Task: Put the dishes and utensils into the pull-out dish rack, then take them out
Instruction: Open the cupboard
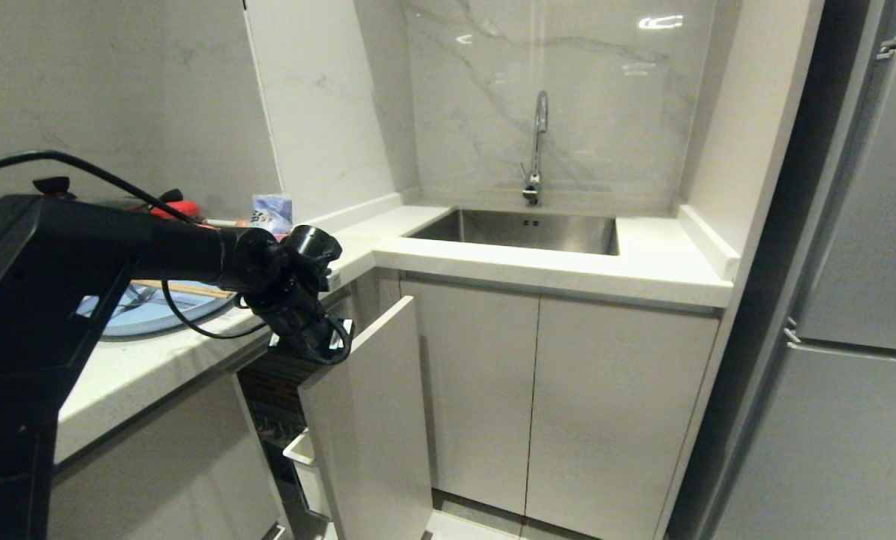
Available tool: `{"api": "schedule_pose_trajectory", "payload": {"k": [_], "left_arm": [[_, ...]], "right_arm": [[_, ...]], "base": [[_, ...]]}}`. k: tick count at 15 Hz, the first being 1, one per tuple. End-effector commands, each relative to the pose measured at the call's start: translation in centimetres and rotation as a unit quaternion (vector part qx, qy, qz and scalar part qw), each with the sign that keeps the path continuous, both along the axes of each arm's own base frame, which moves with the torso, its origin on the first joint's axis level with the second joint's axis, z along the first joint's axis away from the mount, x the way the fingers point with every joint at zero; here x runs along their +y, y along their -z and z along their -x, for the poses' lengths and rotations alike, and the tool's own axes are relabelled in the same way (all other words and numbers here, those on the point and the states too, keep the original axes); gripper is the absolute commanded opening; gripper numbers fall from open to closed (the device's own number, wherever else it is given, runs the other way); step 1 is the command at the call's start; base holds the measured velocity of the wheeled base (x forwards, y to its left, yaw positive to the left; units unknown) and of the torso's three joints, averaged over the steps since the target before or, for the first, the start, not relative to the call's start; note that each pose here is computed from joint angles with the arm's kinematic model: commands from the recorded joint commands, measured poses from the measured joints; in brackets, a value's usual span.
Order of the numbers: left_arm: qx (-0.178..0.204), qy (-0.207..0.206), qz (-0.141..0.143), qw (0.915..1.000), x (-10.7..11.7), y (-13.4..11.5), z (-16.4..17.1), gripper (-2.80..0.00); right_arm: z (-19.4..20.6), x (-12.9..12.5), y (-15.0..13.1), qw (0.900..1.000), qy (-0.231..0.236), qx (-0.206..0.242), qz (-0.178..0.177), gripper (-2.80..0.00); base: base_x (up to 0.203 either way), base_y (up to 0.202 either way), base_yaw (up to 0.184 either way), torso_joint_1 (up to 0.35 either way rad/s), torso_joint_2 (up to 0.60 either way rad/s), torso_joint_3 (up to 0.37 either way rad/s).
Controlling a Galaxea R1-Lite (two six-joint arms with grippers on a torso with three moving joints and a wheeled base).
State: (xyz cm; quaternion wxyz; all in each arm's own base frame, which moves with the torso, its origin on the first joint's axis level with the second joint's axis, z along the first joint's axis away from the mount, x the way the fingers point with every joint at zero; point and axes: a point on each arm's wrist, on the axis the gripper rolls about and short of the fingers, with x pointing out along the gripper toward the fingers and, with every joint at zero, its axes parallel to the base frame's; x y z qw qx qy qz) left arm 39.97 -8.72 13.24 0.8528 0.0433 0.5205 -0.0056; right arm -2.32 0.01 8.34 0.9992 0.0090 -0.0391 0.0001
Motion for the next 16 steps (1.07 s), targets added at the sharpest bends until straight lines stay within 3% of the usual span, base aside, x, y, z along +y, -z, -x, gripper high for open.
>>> {"api": "schedule_pose_trajectory", "payload": {"k": [1,4,8,11,14,16], "left_arm": [[0.010,0.004,0.001,0.9999,-0.7,0.5,0.1,-2.80],[0.019,0.016,0.008,0.9997,-1.4,0.6,0.5,-2.80],[0.041,0.039,0.039,0.9977,-2.7,0.2,1.5,-2.80],[0.059,0.065,0.085,0.9925,-3.7,-0.6,2.6,-2.80],[0.080,0.091,0.144,0.9820,-4.7,-1.2,3.6,-2.80],[0.096,0.101,0.166,0.9762,-5.5,-1.1,4.0,-2.80]], "right_arm": [[-0.2,0.0,0.7,1.000,0.000,0.012,0.000,-2.80],[-0.2,0.0,0.7,1.000,0.000,0.012,0.000,-2.80],[-0.2,0.0,0.7,1.000,0.000,0.012,0.000,-2.80],[-0.2,0.0,0.8,1.000,0.000,0.013,0.000,-2.80],[-0.2,0.0,0.7,1.000,0.000,0.012,0.000,-2.80],[-0.2,0.0,0.7,1.000,0.000,0.012,0.000,-2.80]], "base": [[0.000,0.000,0.000,0.000,0.00,0.000],[0.000,0.000,0.000,0.000,0.00,0.000],[0.000,0.000,0.000,0.000,0.00,0.000],[0.000,0.000,0.000,0.000,0.00,0.000],[0.000,0.000,0.000,0.000,0.00,0.000],[0.000,0.000,0.000,0.000,0.00,0.000]]}}
